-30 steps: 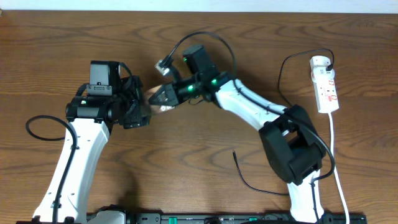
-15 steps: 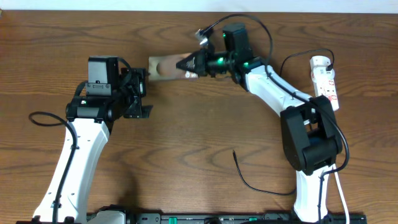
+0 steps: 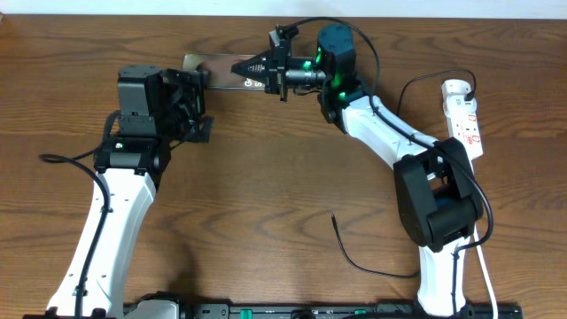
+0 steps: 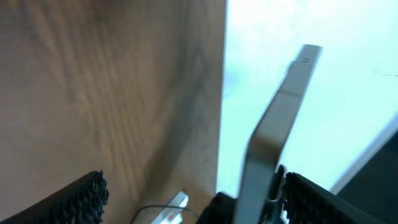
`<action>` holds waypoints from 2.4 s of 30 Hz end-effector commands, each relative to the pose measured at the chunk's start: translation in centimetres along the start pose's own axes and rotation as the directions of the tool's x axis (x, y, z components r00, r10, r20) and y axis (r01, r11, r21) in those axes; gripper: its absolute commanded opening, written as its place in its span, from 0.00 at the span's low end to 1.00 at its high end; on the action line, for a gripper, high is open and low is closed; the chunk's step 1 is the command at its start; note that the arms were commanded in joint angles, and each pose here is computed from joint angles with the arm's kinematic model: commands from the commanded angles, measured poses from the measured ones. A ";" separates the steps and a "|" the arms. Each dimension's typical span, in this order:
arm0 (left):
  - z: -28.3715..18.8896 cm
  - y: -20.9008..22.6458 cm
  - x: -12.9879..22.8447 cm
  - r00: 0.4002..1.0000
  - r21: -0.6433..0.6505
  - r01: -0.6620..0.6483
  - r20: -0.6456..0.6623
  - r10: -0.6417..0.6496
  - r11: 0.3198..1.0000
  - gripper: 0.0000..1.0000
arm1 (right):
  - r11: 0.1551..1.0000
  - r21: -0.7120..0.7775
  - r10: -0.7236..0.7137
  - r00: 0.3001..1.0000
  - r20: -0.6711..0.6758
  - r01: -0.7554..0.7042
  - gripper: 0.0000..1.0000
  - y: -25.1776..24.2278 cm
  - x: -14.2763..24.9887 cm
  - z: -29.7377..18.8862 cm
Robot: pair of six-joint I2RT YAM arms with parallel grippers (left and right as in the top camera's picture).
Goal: Plug charger to phone and switch on socket
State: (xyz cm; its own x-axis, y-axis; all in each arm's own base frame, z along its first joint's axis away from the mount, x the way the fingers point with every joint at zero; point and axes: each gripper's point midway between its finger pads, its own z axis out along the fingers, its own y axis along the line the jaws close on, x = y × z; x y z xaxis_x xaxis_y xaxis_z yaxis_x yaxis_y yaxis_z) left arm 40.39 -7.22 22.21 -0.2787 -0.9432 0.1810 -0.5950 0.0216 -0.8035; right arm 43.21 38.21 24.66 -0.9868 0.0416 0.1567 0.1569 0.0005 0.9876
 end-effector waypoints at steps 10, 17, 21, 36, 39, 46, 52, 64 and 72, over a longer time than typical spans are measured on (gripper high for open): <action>-0.5 -4.3 -1.2 0.988 0.160 -0.140 0.093 0.126 0.977 0.75 | 0.997 -0.009 0.078 0.995 -0.061 -0.079 0.01 1.4 2.1 1.4; -0.6 -5.0 -1.1 0.982 0.188 -0.175 0.101 0.158 0.967 0.71 | 0.995 -0.008 0.098 0.993 -0.070 -0.099 0.01 1.4 2.5 1.8; -0.6 -5.0 -1.1 0.976 0.184 -0.206 0.107 0.189 0.961 0.84 | 0.994 -0.024 0.103 0.992 -0.071 -0.105 0.01 2.0 2.5 1.8; -0.6 -5.0 -1.1 0.976 0.184 -0.208 0.108 0.190 0.961 0.43 | 0.992 -0.078 0.092 0.992 -0.087 -0.099 0.01 3.6 3.4 2.4; -0.6 -5.0 -1.1 0.976 0.184 -0.208 0.108 0.191 0.961 0.38 | 0.991 -0.077 0.103 0.991 -0.090 -0.110 0.01 3.6 3.5 2.5; -0.6 -5.0 -1.1 0.976 0.184 -0.208 0.108 0.191 0.961 0.37 | 0.987 -0.073 0.139 0.986 -0.097 -0.146 0.01 3.6 3.9 3.0; -0.6 -5.0 -1.1 0.976 0.184 -0.208 0.107 0.191 0.961 0.33 | 0.985 -0.075 0.150 0.984 -0.098 -0.157 0.01 3.6 4.3 3.6; -0.6 -5.0 -1.1 0.976 0.184 -0.208 0.107 0.191 0.961 0.19 | 0.985 -0.075 0.148 0.984 -0.098 -0.155 0.01 3.6 4.3 3.6; -0.6 -5.0 -1.1 0.976 0.184 -0.208 0.107 0.191 0.961 0.08 | 0.987 -0.073 0.133 0.985 -0.106 -0.141 0.01 3.5 4.5 3.7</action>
State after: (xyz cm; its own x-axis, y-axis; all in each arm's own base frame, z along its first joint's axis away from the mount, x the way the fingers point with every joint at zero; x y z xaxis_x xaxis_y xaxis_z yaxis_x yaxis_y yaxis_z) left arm 43.29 -6.18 26.45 -0.2908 -0.9567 0.0132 -0.3848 0.1044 -0.9171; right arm 41.17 41.37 27.27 -0.9203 -0.0040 0.3912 0.3902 -0.0818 0.9171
